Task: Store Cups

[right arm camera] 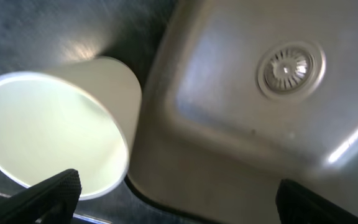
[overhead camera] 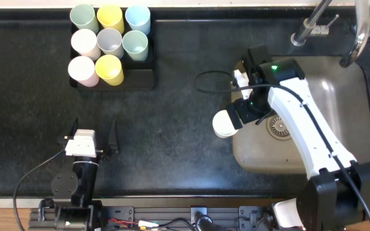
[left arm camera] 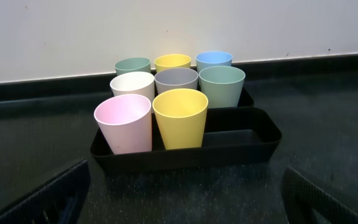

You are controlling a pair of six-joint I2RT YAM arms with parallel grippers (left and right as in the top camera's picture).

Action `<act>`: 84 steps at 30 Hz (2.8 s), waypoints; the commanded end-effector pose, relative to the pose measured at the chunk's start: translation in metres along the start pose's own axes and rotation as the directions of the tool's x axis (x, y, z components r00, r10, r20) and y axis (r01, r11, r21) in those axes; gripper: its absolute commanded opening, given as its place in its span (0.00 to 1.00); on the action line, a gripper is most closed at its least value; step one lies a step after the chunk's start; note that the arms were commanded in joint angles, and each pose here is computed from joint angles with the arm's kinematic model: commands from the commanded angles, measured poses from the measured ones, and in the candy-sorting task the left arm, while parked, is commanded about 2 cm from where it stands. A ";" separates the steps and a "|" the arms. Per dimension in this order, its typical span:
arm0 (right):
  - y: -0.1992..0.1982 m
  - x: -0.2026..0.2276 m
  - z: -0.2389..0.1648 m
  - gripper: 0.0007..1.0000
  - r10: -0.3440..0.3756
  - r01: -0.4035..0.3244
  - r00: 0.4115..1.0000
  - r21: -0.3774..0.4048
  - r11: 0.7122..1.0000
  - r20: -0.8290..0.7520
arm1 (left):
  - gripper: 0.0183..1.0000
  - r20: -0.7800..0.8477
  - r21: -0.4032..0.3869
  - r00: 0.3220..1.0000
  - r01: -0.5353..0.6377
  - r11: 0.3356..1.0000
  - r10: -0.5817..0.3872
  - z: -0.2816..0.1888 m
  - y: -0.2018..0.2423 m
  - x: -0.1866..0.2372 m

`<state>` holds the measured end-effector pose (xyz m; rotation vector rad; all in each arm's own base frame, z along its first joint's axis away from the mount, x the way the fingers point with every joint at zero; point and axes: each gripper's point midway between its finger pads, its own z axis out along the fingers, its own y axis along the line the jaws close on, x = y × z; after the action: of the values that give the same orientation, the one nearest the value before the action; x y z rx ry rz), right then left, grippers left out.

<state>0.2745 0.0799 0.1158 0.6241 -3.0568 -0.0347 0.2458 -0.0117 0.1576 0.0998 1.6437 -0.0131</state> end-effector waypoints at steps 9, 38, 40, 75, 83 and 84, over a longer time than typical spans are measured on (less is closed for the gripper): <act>0.014 -0.019 0.016 1.00 -0.107 0.106 0.994 -0.106 0.989 0.002 | 1.00 0.003 -0.006 1.000 0.010 1.000 -0.010 0.000 0.001 0.000; 0.018 -0.070 -0.089 0.04 -0.027 0.035 0.966 -0.028 0.999 0.259 | 1.00 0.003 -0.006 1.000 0.010 1.000 -0.010 0.000 0.001 0.000; 0.028 -0.088 -0.134 0.04 -0.050 0.060 0.926 -0.014 0.998 0.375 | 1.00 0.003 -0.006 1.000 0.010 1.000 -0.010 0.000 0.001 0.000; 0.190 -0.238 -0.056 0.04 -0.275 0.328 0.860 -0.053 0.943 0.431 | 1.00 0.003 -0.007 1.000 0.010 1.000 -0.010 0.000 0.001 0.000; 0.189 -0.246 -0.027 0.04 -0.280 0.324 0.876 -0.049 0.945 0.394 | 1.00 0.003 -0.006 1.000 0.010 1.000 -0.010 0.000 0.001 0.000; 0.189 -0.246 -0.026 0.04 -0.280 0.324 0.876 -0.049 0.945 0.392 | 1.00 0.003 -0.006 1.000 0.010 1.000 -0.010 0.000 0.001 0.000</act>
<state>0.4253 0.3437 0.1443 1.2076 -3.2390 -0.3563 0.2458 -0.0117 0.1576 0.0995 1.6437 -0.0128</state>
